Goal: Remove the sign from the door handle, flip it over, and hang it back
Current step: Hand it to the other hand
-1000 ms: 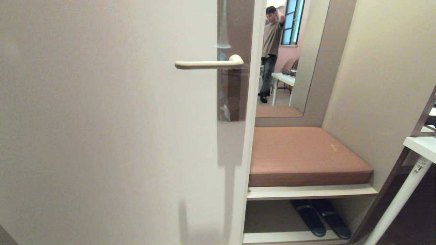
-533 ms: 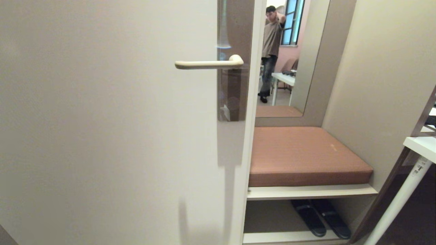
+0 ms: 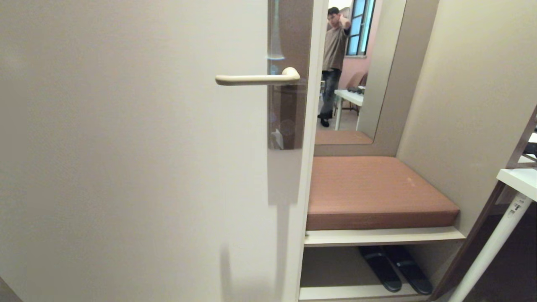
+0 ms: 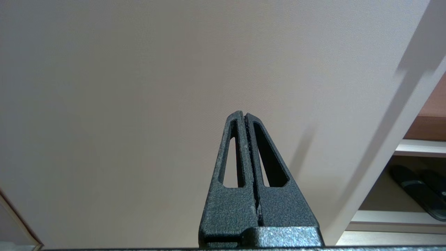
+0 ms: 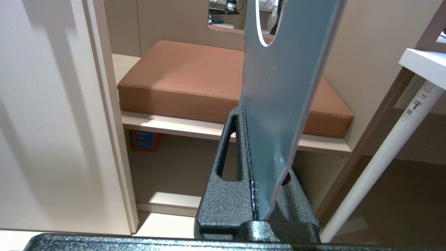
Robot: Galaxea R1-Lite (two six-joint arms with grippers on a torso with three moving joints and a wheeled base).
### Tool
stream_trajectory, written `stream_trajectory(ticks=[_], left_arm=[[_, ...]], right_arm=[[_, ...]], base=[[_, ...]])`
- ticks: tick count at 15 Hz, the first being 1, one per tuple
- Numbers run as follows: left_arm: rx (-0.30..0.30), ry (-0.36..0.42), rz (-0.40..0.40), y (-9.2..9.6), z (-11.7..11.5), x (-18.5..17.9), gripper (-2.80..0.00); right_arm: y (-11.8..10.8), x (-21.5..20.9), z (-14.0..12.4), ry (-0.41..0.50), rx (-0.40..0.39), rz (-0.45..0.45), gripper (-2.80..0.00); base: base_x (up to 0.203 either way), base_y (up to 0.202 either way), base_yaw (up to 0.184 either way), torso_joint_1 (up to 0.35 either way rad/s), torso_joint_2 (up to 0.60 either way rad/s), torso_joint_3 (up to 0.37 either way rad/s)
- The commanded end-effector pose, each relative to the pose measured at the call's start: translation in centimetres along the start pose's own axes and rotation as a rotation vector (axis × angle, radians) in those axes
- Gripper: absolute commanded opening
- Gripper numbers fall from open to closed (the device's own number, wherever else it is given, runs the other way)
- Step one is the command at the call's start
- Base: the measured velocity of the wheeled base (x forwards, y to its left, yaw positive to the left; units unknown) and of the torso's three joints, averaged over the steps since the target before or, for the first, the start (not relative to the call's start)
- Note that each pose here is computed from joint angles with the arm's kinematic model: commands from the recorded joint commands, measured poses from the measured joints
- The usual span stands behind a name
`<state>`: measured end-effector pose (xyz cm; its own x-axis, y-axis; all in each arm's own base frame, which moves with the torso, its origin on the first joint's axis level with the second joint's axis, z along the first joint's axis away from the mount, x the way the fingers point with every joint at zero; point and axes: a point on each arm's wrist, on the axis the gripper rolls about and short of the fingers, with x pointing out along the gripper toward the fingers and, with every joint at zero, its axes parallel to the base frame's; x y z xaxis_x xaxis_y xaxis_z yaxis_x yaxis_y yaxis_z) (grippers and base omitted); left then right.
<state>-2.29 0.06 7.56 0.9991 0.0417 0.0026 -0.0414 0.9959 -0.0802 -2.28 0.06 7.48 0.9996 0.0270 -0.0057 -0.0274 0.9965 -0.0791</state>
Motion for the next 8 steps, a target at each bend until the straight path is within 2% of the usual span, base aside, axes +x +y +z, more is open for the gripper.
stream_trajectory(ticks=[1,8], left_arm=[[-0.001,0.001,0.000,0.00,0.01,0.01,-2.80],[-0.003,0.001,0.001,0.00,0.01,0.01,-2.80]], right_arm=[[0.00,0.00,0.00,0.000,0.000,0.001,-2.80],[0.00,0.00,0.00,0.000,0.000,0.001,-2.80]], base=[[0.000,0.000,0.000,0.000,0.00,0.000],[0.000,0.000,0.000,0.000,0.00,0.000]])
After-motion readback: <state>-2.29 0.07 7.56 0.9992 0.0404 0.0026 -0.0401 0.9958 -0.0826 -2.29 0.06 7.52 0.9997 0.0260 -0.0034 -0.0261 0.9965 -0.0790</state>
